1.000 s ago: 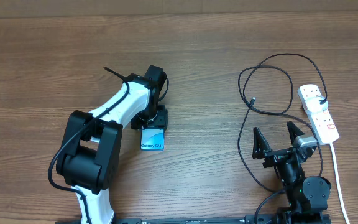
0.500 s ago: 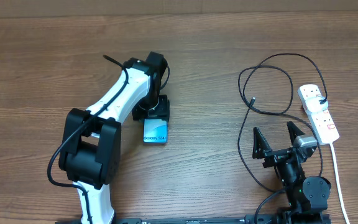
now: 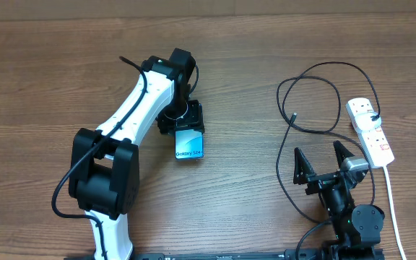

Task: Plug charger to phone and switch on socket
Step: 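Lift the phone upright with the left gripper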

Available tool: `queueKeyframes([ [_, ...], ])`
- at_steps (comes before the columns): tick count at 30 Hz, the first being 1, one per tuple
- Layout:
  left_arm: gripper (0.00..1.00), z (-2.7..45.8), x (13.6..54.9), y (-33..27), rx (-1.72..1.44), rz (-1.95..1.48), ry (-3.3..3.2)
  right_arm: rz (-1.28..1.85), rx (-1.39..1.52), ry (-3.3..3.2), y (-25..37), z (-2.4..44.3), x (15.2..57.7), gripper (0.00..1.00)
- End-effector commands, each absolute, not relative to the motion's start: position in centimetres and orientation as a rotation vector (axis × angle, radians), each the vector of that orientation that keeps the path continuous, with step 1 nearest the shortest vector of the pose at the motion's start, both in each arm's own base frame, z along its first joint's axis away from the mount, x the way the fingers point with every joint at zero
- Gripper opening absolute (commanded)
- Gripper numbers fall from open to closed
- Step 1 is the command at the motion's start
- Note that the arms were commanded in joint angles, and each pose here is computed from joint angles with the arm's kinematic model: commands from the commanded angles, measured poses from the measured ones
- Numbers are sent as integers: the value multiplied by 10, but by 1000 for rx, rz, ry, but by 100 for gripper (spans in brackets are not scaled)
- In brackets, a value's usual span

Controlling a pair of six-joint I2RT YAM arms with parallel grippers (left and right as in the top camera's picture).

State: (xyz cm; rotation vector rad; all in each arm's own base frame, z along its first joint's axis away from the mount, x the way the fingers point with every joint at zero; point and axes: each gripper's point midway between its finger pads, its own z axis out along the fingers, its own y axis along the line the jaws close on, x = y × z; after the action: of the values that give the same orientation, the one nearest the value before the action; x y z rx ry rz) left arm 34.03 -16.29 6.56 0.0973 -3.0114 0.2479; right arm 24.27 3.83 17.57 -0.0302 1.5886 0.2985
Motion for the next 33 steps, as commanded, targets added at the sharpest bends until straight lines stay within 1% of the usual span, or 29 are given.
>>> queueKeyframes([
  [1, 61, 73, 347, -169, 210, 304, -3003, 291, -35, 1588, 38, 173, 243, 100],
  [6, 59, 75, 345, -173, 258, 346, -2978, 291, -35, 1588, 38, 173, 243, 100],
  [20, 58, 76, 354, -152, 386, 387, -2948, 291, -35, 1588, 38, 173, 243, 100],
  [33, 58, 82, 352, -160, 422, 517, -2883, 291, -35, 1588, 38, 173, 243, 100],
])
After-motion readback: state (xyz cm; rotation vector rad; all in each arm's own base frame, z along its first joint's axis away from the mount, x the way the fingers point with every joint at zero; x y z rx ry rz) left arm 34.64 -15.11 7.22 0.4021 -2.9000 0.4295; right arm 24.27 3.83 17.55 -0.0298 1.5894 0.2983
